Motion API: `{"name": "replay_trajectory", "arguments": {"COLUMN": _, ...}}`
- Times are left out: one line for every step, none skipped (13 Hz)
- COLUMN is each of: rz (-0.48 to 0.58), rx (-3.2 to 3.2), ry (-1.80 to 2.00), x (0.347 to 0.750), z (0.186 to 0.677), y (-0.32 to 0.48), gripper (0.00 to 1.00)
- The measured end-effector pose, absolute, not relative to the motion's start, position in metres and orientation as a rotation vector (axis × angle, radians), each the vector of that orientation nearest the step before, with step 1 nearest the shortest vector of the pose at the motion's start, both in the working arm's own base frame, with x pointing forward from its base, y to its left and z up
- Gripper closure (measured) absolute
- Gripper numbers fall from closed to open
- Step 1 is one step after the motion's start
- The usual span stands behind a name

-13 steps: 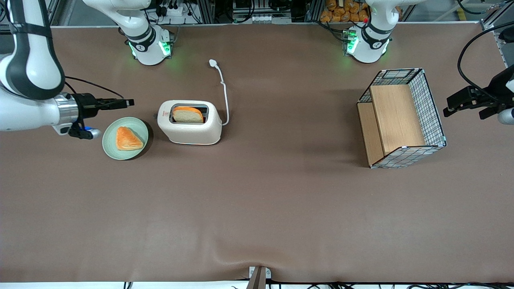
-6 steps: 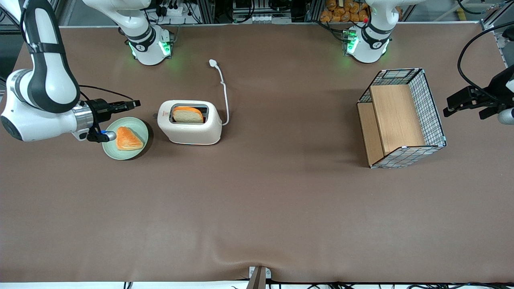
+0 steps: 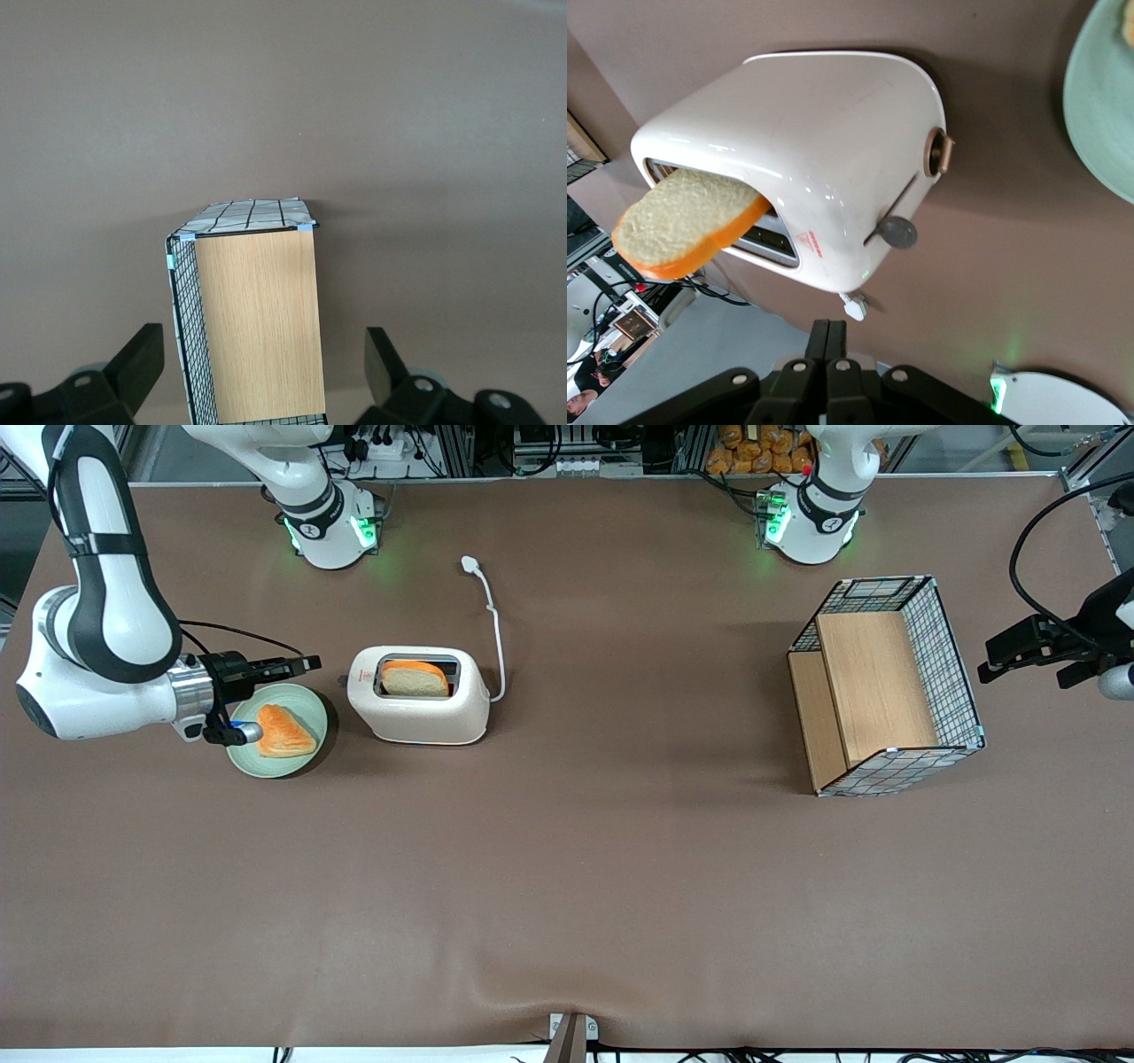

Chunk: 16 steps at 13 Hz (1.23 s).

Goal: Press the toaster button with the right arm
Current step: 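Lower the right gripper onto the lever on the toaster's side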

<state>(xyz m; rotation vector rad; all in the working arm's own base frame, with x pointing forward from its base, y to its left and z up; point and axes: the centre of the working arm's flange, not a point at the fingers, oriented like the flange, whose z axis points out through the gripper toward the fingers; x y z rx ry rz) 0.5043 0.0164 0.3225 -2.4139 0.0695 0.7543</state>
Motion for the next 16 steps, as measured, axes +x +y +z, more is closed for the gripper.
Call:
{"name": "replay_trajectory", "arguments": {"rz": 0.744, "rx": -2.4, "ry": 0.065, "x": 0.5, "z": 0.314, "y": 0.017, "gripper": 0.99}}
{"name": "replay_trajectory", "arguments": {"rz": 0.738, "rx": -2.388, "ry": 0.063, "x": 0.495, "z": 0.306, "y": 0.016, "gripper": 0.99}}
{"name": "replay_trajectory", "arguments": {"rz": 0.732, "rx": -2.373, "ry": 0.063, "x": 0.491, "z": 0.3, "y": 0.013, "gripper": 0.99}}
{"name": "replay_trajectory", "arguments": {"rz": 0.722, "rx": -2.358, "ry": 0.063, "x": 0.489, "z": 0.297, "y": 0.01, "gripper": 0.99}}
{"name": "replay_trajectory", "arguments": {"rz": 0.71, "rx": -2.35, "ry": 0.064, "x": 0.488, "z": 0.296, "y": 0.006, "gripper": 0.99}}
{"name": "replay_trajectory", "arguments": {"rz": 0.696, "rx": -2.344, "ry": 0.061, "x": 0.487, "z": 0.294, "y": 0.004, "gripper": 0.99}}
{"name": "replay_trajectory", "arguments": {"rz": 0.677, "rx": -2.331, "ry": 0.058, "x": 0.487, "z": 0.292, "y": 0.003, "gripper": 0.99}}
{"name": "replay_trajectory", "arguments": {"rz": 0.655, "rx": -2.319, "ry": 0.055, "x": 0.485, "z": 0.288, "y": 0.001, "gripper": 0.99}}
{"name": "replay_trajectory", "arguments": {"rz": 0.641, "rx": -2.308, "ry": 0.054, "x": 0.483, "z": 0.284, "y": -0.001, "gripper": 0.99}}
{"name": "replay_trajectory", "arguments": {"rz": 0.632, "rx": -2.295, "ry": 0.06, "x": 0.481, "z": 0.28, "y": -0.003, "gripper": 0.99}}
{"name": "replay_trajectory", "arguments": {"rz": 0.627, "rx": -2.284, "ry": 0.066, "x": 0.481, "z": 0.277, "y": -0.005, "gripper": 0.99}}
{"name": "replay_trajectory", "arguments": {"rz": 0.623, "rx": -2.277, "ry": 0.07, "x": 0.481, "z": 0.276, "y": -0.005, "gripper": 0.99}}
{"name": "replay_trajectory", "arguments": {"rz": 0.622, "rx": -2.272, "ry": 0.075, "x": 0.481, "z": 0.274, "y": -0.005, "gripper": 0.99}}
{"name": "replay_trajectory", "arguments": {"rz": 0.624, "rx": -2.267, "ry": 0.08, "x": 0.481, "z": 0.271, "y": -0.005, "gripper": 0.99}}
{"name": "replay_trajectory", "arguments": {"rz": 0.625, "rx": -2.266, "ry": 0.085, "x": 0.482, "z": 0.268, "y": -0.005, "gripper": 0.99}}
{"name": "replay_trajectory", "arguments": {"rz": 0.626, "rx": -2.268, "ry": 0.091, "x": 0.482, "z": 0.265, "y": -0.005, "gripper": 0.99}}
